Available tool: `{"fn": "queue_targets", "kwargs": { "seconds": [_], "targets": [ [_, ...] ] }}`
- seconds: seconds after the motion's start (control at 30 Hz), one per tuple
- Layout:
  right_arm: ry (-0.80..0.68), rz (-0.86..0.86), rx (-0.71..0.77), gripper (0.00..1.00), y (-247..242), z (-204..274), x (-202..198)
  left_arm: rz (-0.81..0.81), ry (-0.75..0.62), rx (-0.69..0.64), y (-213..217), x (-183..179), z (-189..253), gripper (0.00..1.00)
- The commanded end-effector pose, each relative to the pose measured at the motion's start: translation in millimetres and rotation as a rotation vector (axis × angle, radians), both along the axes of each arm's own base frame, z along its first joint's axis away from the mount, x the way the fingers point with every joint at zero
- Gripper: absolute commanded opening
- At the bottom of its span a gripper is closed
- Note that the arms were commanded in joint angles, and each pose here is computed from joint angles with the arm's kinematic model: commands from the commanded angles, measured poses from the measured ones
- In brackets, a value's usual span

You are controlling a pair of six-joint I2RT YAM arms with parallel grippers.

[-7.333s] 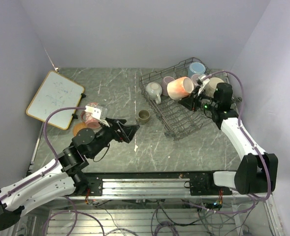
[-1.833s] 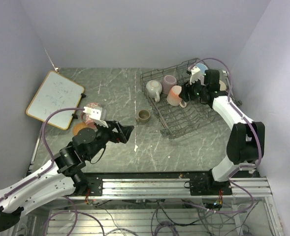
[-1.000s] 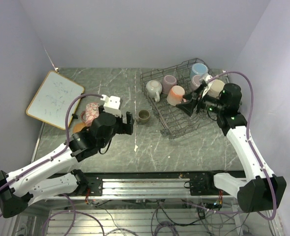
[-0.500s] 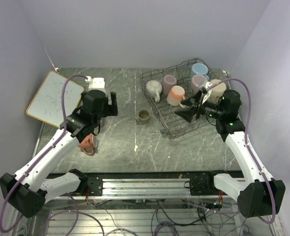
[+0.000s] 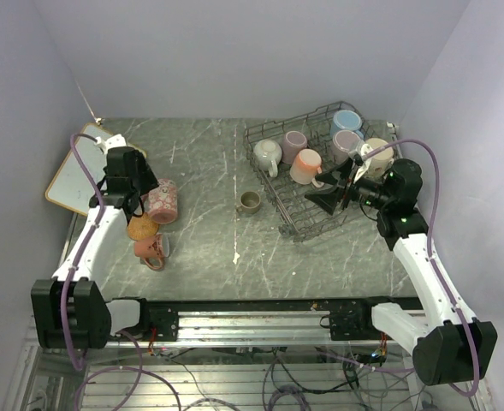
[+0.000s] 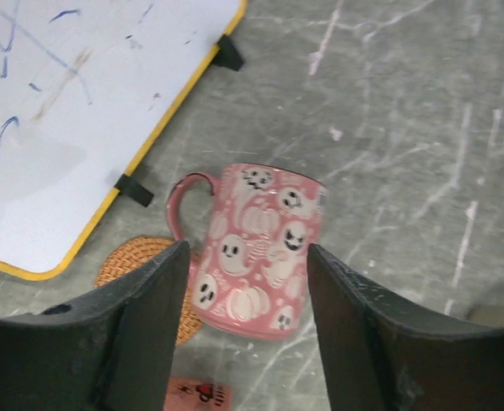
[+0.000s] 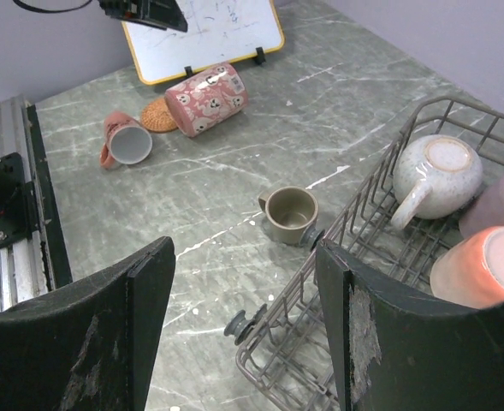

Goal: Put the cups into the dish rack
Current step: Adjust the cup in the dish rack.

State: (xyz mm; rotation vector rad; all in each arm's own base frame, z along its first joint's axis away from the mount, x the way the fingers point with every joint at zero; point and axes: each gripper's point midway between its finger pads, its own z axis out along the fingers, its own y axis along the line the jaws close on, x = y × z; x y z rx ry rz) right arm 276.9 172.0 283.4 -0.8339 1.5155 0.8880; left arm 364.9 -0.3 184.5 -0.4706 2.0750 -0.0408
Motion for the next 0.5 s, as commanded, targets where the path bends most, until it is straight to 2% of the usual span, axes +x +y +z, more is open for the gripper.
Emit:
{"fn": "queue_targets", "kwargs": {
  "seconds": [0.0, 0.13, 0.27, 0.3, 0.33, 0.47],
  "targets": [
    [-0.025, -0.004, 0.007, 0.66, -1.3, 4.4, -1.2, 0.077, -0.050, -0.033, 21.4, 15.2, -6.3, 0.64],
    [-0.020, -0.001, 0.009, 0.66, -0.9, 3.2, -1.4, 0.127, -0.022, -0.059, 34.7, 21.2, -30.1, 0.47],
    [-0.023, -0.002, 0.008, 0.66, -1.1, 3.3, -1.3, 0.134, 0.038, -0.081, 38.1, 29.5, -55.1, 0.18],
    [-0.022, -0.002, 0.008, 0.66, -1.1, 3.1, -1.2, 0.137, 0.052, -0.084, 39.0, 30.6, -60.3, 0.13],
    [-0.022, -0.002, 0.008, 0.66, -1.0, 3.2, -1.1, 0.135, 0.061, -0.089, 39.0, 32.2, -64.3, 0.10],
    [-0.022, -0.003, 0.007, 0.66, -1.2, 2.7, -0.8, 0.123, 0.086, -0.108, 35.8, 34.9, -77.1, 0.10]
  ]
}}
